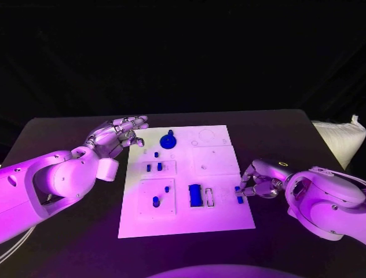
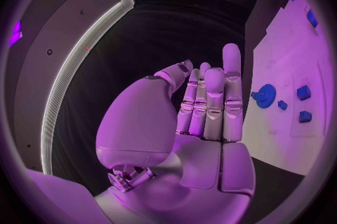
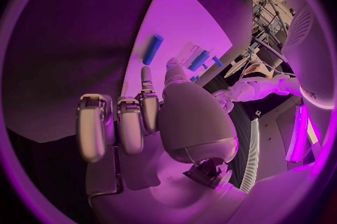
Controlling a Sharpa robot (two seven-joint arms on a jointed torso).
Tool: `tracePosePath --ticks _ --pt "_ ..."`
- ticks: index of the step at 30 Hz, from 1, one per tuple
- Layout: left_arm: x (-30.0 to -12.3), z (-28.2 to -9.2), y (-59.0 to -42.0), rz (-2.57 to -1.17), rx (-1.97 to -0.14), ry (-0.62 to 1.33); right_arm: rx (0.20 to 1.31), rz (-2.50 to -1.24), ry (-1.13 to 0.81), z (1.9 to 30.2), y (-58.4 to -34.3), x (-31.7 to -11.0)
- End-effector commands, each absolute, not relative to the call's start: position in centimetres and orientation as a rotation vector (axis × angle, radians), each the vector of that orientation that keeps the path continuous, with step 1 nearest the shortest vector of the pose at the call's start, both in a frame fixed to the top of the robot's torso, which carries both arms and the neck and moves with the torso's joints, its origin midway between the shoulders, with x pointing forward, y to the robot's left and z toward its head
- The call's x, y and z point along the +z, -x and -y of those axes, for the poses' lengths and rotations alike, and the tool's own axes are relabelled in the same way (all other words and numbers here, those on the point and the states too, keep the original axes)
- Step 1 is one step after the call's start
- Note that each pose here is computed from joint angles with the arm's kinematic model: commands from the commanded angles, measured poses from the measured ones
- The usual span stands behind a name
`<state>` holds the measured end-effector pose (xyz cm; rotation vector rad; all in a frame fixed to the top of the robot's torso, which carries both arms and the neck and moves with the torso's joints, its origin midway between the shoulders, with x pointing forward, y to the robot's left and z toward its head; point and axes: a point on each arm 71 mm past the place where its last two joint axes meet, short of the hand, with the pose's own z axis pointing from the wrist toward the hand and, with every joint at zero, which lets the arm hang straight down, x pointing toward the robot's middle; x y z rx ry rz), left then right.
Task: Assemble the parts on the task board
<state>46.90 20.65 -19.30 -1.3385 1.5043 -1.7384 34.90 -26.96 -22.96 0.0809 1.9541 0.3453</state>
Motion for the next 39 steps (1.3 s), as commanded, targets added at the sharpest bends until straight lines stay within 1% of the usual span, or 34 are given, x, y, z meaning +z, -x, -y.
tracePosePath --ticks 1,13,24,39 --pt "-19.2 -20.4 -46.8 -1.508 -1.766 1.324 0.288 -1.977 -0.014 26.9 -34.9 -23.4" --pt "-19.2 -20.5 -46.8 -1.508 -1.765 1.325 0.251 -2.011 0.033 26.5 -34.9 -24.4" --pt "-19.2 -20.6 -46.8 -1.509 -1.764 1.326 0.204 -2.012 0.145 25.5 -35.1 -25.3" --pt "-19.2 -20.5 -46.8 -1.513 -1.766 1.326 0.182 -2.036 0.229 24.3 -35.2 -26.2"
